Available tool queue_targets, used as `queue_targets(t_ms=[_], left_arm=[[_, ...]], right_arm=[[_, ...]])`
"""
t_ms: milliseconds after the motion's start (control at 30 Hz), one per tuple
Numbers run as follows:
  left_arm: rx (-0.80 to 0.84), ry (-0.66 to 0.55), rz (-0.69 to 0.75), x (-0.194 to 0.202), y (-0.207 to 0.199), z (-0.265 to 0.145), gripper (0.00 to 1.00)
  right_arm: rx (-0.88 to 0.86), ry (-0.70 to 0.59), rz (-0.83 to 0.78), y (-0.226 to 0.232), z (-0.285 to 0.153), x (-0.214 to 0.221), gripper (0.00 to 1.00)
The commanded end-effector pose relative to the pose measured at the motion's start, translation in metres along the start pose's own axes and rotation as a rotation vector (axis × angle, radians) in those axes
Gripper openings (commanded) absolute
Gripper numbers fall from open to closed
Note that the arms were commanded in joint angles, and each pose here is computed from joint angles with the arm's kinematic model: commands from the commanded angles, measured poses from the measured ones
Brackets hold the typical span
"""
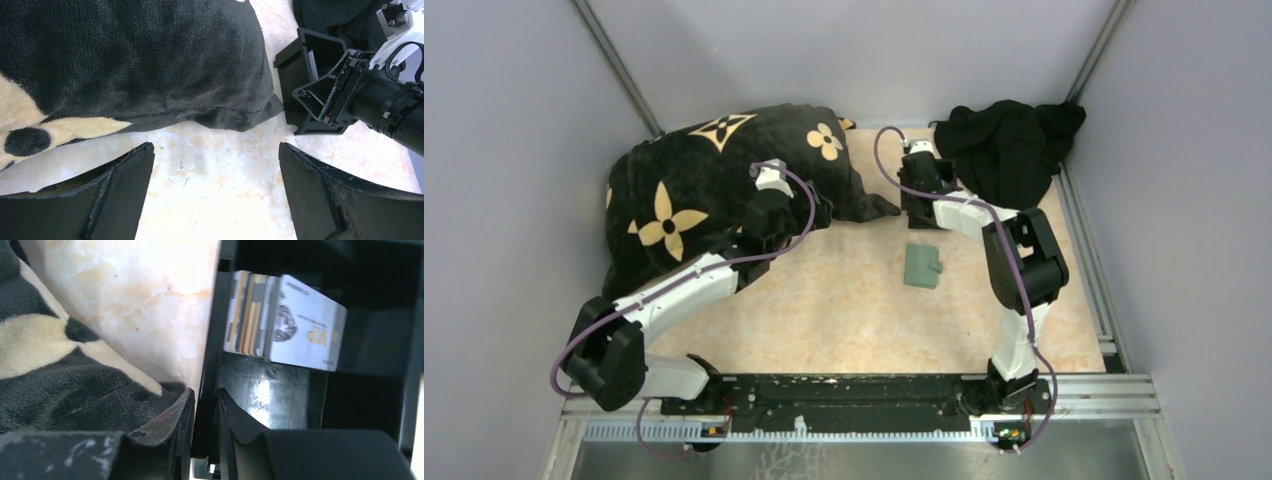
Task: Put the credit cards into the card holder
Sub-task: Adjust the storage box at the center of the board.
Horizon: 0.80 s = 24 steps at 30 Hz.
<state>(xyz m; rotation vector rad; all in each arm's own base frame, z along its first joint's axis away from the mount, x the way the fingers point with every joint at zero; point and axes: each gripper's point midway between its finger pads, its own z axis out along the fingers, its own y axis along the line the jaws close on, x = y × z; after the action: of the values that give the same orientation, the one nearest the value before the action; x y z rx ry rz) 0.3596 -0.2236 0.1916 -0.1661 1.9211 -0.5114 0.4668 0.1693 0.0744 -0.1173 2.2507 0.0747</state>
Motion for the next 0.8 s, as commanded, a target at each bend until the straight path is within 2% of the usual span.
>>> queue_targets(t_ms=[0, 100, 367, 733, 767], left_arm=[[0.016, -0.002, -0.013, 0.004, -0.003, 0.003, 0.99], [0.012, 0.006, -0.015, 0.008, -0.002, 0.004, 0.99], [0.012, 0.022, -0.027, 0.014, 0.0, 0.006, 0.99], [0.013, 0.026, -0.034, 0.015, 0.0, 0.004, 0.99], [0.011, 0.028, -0.035, 0.017, 0.001, 0.004, 0.99]], right_arm=[[0.0, -0.075, -0.004, -0.001, -0.008, -0.033, 0.14], [0.002, -0.075, -0.032, -0.002, -0.011, -0.033, 0.0], [-0.044, -0.071, -0.101, 0.006, -0.025, -0.031, 0.0], [-0.106, -0.043, -0.151, 0.041, -0.038, -0.018, 0.0], [-0.106, -0.038, -0.148, 0.041, -0.038, -0.016, 0.03]])
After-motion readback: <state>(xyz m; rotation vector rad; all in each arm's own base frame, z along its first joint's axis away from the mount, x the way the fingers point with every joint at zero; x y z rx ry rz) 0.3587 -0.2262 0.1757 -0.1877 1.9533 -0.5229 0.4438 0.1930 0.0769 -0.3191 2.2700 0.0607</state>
